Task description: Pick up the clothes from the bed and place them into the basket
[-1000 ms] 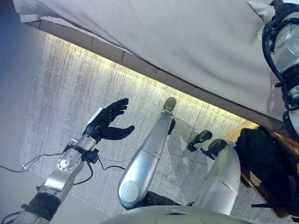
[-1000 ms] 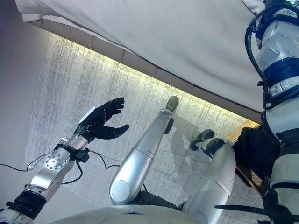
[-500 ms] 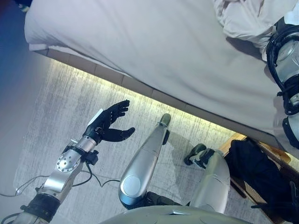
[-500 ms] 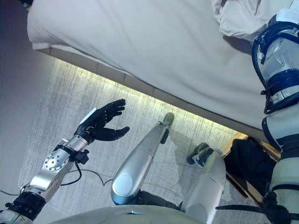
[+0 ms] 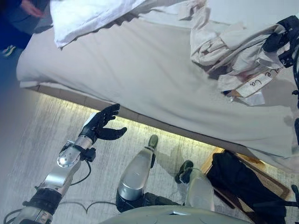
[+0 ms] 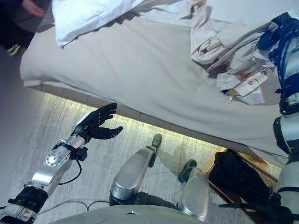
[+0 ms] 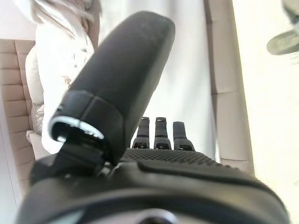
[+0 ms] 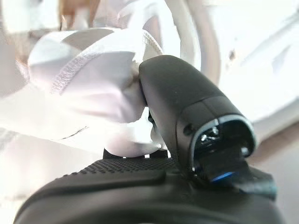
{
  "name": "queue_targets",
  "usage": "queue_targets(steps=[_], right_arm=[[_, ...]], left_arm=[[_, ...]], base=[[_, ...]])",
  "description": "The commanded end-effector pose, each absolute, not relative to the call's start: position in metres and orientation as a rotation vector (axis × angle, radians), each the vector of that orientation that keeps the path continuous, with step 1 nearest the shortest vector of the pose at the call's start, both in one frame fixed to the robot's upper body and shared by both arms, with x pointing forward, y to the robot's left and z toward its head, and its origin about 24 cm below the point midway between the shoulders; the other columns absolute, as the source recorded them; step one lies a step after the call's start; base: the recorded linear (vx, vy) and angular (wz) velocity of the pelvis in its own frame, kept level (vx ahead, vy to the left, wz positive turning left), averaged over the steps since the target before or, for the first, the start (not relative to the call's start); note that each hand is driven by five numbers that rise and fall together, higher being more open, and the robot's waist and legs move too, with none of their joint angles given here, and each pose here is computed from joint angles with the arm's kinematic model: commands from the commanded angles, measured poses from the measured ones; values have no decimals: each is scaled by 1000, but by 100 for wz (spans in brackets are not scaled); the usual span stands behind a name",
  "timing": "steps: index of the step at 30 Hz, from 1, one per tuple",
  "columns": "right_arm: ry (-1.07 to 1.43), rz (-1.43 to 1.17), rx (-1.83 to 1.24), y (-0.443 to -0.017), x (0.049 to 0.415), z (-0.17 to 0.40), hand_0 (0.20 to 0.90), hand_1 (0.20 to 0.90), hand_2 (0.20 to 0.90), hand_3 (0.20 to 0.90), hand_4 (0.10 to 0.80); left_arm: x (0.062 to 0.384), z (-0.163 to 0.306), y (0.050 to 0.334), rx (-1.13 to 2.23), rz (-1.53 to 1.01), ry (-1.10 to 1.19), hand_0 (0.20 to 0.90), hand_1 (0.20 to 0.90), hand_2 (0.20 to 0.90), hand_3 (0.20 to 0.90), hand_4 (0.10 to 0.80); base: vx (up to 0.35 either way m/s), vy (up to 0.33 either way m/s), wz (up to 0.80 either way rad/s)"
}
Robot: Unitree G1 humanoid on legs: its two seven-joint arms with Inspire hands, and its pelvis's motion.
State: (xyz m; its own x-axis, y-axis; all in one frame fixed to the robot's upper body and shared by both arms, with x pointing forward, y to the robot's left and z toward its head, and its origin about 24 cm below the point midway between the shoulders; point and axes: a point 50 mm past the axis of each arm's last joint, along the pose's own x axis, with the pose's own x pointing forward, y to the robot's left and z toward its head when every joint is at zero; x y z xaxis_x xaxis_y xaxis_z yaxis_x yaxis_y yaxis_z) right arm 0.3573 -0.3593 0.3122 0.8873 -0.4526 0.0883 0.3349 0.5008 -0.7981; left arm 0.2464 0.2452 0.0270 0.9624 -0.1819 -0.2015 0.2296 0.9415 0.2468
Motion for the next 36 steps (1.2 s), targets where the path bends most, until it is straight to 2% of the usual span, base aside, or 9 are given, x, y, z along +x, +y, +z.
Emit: queue_targets(steps=[1, 7, 17, 26, 36], right_arm=[[-58, -586, -1051, -370, 330, 358, 300, 300, 300, 200, 100], [-142, -670, -1000, -387, 307, 382, 300, 300, 300, 200, 100], [-257, -821, -1006, -404, 266, 422, 300, 300, 300, 200, 100], [-271, -951, -990, -419, 233, 430, 300, 300, 300, 200, 100], [-246, -985, -1011, -436, 201, 429, 300, 300, 300, 200, 100]], left_arm=[[238, 19, 264, 307, -129, 211, 900, 900, 900, 900, 800], [237, 2, 274, 328, -93, 302, 900, 900, 900, 900, 800], [246, -4, 275, 347, -93, 299, 900, 900, 900, 900, 800], [246, -13, 277, 340, -92, 334, 900, 900, 900, 900, 800], [242, -29, 283, 332, -39, 397, 900, 900, 900, 900, 800]], base=[[52, -13, -24], [28, -21, -27], [-24, -28, -33], [14, -16, -33], [20, -15, -28]])
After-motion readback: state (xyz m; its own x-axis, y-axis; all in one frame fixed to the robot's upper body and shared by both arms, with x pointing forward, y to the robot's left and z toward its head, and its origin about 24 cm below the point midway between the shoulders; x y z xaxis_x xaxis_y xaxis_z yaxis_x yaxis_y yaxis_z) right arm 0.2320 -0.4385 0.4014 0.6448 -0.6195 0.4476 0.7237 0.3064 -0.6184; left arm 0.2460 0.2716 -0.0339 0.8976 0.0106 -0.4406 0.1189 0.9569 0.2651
